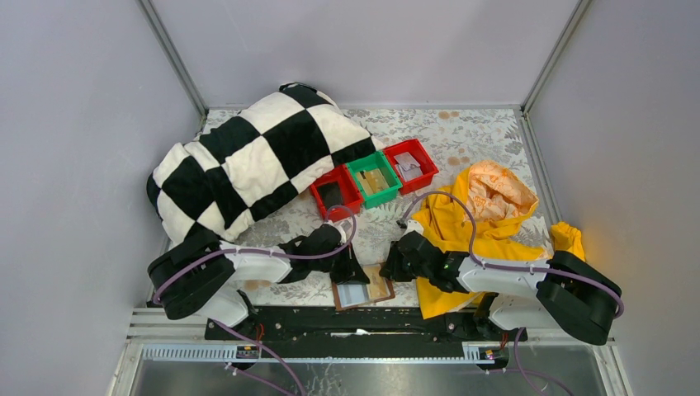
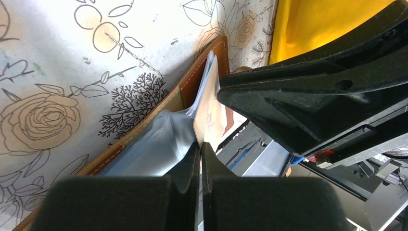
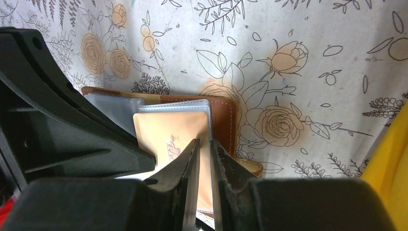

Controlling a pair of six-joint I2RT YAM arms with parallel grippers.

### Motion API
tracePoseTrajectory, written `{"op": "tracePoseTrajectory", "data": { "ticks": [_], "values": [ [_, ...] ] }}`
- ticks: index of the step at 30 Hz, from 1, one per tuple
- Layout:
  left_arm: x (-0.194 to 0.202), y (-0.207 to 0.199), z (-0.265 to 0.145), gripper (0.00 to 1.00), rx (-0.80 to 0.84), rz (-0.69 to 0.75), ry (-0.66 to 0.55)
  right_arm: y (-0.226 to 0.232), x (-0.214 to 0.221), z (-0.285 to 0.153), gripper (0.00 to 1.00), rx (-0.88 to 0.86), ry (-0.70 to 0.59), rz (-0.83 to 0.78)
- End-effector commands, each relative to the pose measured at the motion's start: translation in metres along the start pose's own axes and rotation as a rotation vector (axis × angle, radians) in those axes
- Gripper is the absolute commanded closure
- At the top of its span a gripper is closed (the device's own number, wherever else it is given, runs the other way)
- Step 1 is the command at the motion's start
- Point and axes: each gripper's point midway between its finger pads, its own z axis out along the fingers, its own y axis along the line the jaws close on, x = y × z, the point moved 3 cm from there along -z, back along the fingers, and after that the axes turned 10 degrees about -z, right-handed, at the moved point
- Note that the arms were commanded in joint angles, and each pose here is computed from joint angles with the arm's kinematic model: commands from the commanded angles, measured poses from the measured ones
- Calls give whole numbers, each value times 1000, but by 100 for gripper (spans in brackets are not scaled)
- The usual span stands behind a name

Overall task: Take the credit cards out of the card holder
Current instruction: Remove the credit card from the card holder.

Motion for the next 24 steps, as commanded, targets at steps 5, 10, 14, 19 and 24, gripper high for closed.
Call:
{"op": "tracePoseTrajectory", "data": {
  "ticks": [5,10,14,19,24],
  "values": [
    [-6,-15,-2,100,60,107,21,7,-6,-13,75,-5,10,-62],
    [-17,-19,2,100,15,231,83,24,-27,-19,73,-42,-47,-91],
    [-20,-17,6,100,-36,261,105,26,-27,-10,73,-47,-31,-96],
    [-18,-11,4,100,-36,249,104,16,-16,-1,74,-19,-11,-59],
    [-16,-8,1,100,-25,242,111,-2,-3,0,75,42,12,-49]
  ]
}}
